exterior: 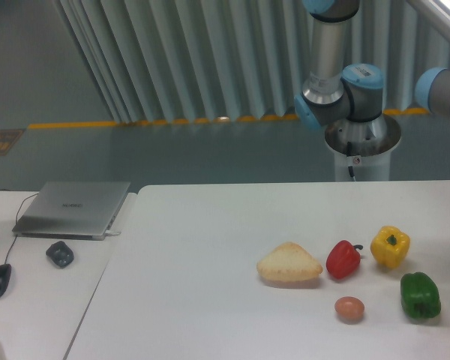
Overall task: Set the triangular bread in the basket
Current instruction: 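Move the gripper past the yellow pepper toward the triangular bread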
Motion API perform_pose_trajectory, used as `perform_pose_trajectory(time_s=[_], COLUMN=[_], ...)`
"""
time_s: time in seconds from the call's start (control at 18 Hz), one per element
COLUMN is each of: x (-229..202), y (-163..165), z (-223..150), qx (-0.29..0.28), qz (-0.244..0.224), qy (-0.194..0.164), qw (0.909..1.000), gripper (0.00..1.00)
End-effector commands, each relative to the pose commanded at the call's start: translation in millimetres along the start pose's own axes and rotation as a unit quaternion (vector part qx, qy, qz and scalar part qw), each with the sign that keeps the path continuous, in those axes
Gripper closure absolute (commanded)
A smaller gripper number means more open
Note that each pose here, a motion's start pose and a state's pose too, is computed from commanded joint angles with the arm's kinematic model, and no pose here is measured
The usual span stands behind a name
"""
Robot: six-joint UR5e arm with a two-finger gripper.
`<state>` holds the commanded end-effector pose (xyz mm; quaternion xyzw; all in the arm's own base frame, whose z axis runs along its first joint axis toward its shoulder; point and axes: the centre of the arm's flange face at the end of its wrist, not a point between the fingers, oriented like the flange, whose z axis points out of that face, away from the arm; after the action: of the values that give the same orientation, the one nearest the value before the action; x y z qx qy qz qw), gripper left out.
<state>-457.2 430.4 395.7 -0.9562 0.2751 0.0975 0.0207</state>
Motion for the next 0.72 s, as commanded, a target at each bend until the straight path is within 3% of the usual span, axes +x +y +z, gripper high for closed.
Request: perform_pose_trajectory(time_s=[0.22,0.33,0.39,0.61,0.72], x=[3.6,5.8,6.3,19.3,22.0], y=[-2.1,-10.6,-16.1,-26.4,-27.3], z=[0.8,0.4,1.4,-2.9,3.7], qx=[0.001,0.007,0.052,0.055,0.057], qz=[-0.001,-0.039,-0.075,-0.078,-0.108], qy=[0.006,0.006,0.009,0.011,0.020], qw=[1.0000,0.9992,0.9958,0.9954,0.9923], gripper=[0.00,0.00,0.00,0.00,0.00])
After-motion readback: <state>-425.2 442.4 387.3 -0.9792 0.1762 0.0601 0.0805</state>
